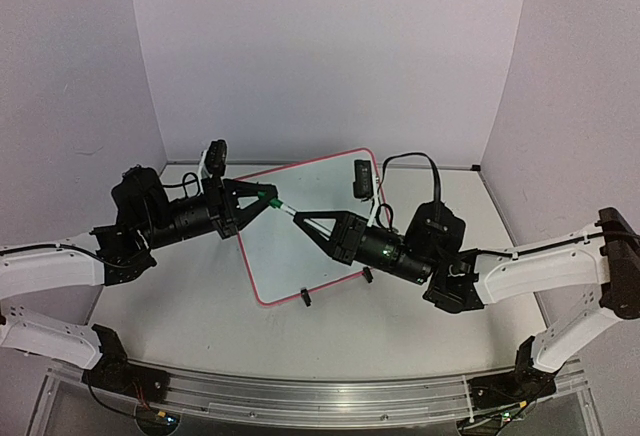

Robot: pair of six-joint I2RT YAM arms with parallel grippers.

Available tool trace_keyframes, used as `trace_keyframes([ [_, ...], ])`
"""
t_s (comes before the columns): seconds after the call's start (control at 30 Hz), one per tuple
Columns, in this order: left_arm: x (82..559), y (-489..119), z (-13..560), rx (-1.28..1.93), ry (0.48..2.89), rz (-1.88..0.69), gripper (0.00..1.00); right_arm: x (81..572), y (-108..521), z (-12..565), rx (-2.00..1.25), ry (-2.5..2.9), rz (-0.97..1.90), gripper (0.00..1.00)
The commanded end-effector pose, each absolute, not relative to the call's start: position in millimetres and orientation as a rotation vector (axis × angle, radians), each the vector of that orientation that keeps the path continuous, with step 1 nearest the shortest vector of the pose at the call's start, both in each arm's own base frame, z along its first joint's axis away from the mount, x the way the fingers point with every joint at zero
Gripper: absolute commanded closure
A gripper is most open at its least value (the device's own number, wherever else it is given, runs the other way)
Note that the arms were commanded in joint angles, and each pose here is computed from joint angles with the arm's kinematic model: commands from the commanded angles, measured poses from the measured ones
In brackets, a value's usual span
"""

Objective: Write a sentence on the whiteboard
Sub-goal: Open the pen cap from the whiteboard marker, then hold the whiteboard at the center of the board.

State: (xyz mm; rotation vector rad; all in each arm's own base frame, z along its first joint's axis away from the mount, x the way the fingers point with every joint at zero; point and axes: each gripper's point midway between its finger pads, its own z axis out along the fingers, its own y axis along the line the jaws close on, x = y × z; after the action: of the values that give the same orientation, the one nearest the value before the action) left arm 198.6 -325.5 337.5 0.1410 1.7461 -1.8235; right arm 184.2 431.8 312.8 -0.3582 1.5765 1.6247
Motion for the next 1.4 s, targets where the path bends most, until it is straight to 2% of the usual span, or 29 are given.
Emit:
trace_keyframes([
  [0.0,204.8,-320.7,331.8,0.113,1.744,-1.790,1.00,174.8,427.0,342.7,-0.356,1.469,1.693,0.98],
  [0.27,207.7,-312.8,338.4,0.089,1.710,-1.792,1.00,177.5,422.8,336.5,-0.331,1.483,1.673,1.00],
  [0.5,220.9,-289.4,371.7,0.061,1.575,-1.791,1.00,179.5,412.2,320.9,-0.292,1.522,1.645,1.00],
  [0.7,234.1,-259.3,398.7,0.016,1.486,-1.685,1.00,176.8,404.7,303.6,-0.271,1.572,1.650,1.00],
  [0.87,236.8,-247.0,400.8,0.022,1.510,-1.600,1.00,173.5,388.3,298.7,-0.251,1.577,1.631,1.00],
  [0.97,235.8,-241.1,374.8,0.012,1.630,-1.500,1.00,178.2,374.9,300.0,-0.234,1.600,1.543,1.00],
  [1.17,226.0,-211.9,262.2,-0.163,1.997,-1.269,1.00,209.4,349.1,282.8,-0.264,1.850,1.151,1.00],
  [1.37,208.5,-176.3,165.5,-0.414,2.221,-1.093,1.00,236.1,317.5,278.5,-0.207,1.899,1.124,1.00],
])
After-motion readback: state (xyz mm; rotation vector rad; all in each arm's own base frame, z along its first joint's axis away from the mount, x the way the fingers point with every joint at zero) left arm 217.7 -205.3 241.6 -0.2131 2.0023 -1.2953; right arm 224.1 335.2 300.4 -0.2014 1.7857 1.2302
